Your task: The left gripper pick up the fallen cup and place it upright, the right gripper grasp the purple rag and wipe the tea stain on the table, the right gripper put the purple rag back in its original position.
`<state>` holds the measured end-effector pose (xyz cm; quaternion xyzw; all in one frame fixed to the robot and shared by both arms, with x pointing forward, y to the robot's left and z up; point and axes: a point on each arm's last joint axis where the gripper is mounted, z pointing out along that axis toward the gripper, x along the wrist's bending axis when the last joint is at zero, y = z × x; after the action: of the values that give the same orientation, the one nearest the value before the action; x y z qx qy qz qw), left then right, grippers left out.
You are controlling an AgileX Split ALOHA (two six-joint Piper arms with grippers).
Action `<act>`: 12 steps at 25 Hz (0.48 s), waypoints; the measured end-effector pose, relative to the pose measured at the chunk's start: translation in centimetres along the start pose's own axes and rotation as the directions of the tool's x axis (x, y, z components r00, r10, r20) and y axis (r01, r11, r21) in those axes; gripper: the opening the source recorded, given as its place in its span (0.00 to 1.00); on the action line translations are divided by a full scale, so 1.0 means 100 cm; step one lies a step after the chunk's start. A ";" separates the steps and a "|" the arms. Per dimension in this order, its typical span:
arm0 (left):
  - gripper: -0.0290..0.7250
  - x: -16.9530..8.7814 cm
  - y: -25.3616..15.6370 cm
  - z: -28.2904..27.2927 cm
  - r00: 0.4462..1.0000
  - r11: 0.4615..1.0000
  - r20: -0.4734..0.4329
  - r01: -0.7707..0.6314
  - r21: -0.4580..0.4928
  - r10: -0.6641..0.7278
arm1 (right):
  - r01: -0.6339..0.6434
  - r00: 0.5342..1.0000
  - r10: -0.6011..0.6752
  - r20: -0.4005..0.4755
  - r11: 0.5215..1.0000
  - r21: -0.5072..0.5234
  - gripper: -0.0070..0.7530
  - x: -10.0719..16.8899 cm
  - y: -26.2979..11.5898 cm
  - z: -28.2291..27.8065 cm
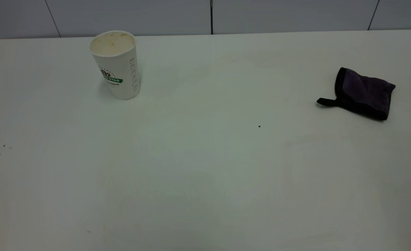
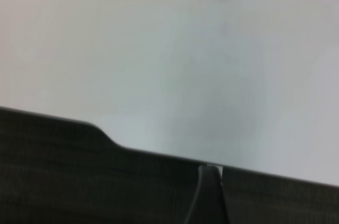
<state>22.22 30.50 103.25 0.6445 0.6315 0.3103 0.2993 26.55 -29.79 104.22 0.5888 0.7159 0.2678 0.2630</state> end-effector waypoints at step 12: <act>0.82 0.000 0.000 0.000 1.000 1.000 0.000 0.000 0.000 0.000 | -0.010 1.000 0.009 -0.012 0.995 -0.096 0.82 0.002 -0.010 -0.005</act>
<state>22.22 30.50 103.25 0.6445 0.6315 0.3103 0.2993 25.44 -29.83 103.88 0.5773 0.7010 0.3065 0.2853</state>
